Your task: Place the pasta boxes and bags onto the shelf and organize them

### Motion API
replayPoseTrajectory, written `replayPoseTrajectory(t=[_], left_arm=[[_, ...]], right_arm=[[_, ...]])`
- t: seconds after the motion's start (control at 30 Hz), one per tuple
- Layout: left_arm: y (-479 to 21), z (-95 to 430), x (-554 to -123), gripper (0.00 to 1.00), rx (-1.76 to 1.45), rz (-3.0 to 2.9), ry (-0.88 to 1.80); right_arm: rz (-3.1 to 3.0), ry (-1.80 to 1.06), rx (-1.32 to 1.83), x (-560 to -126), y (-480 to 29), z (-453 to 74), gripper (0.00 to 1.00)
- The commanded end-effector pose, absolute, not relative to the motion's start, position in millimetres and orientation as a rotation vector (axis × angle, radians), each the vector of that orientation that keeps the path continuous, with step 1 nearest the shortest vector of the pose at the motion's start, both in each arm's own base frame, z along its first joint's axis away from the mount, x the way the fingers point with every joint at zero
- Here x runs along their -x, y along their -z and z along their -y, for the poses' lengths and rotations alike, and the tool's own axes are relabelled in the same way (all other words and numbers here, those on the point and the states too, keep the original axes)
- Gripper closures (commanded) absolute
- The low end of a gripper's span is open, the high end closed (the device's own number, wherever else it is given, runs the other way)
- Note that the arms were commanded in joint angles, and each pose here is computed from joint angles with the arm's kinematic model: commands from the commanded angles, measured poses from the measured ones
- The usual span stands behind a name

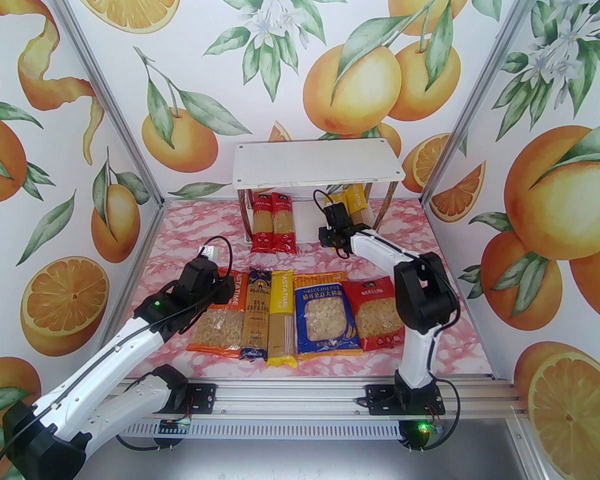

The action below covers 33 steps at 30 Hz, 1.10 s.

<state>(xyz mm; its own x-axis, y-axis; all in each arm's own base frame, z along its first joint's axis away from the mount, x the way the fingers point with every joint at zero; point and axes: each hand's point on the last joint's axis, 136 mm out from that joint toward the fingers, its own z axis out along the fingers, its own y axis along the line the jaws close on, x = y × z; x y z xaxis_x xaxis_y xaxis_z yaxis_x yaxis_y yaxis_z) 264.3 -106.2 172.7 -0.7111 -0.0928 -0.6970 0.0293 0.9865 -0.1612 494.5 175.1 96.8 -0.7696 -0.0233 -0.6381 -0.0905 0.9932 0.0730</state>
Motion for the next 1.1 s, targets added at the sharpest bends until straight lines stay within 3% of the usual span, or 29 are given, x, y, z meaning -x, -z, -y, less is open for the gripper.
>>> replayPoseTrajectory(t=[0.0,0.2,1.07], left_arm=[[-191,102,-267,0.51,0.05,-2.316,0.195],[-191,101,-268,0.51,0.049,-2.32,0.189],[-191,97,-266,0.5,0.055,-2.318,0.182]], right_arm=[[-2.446,-0.121,0.069,-505,-95,-179,0.72],[-2.469,-0.058,0.082,-519,-89,-178,0.62],[-2.592,-0.012,-0.031,-537,-65,-136,0.62]])
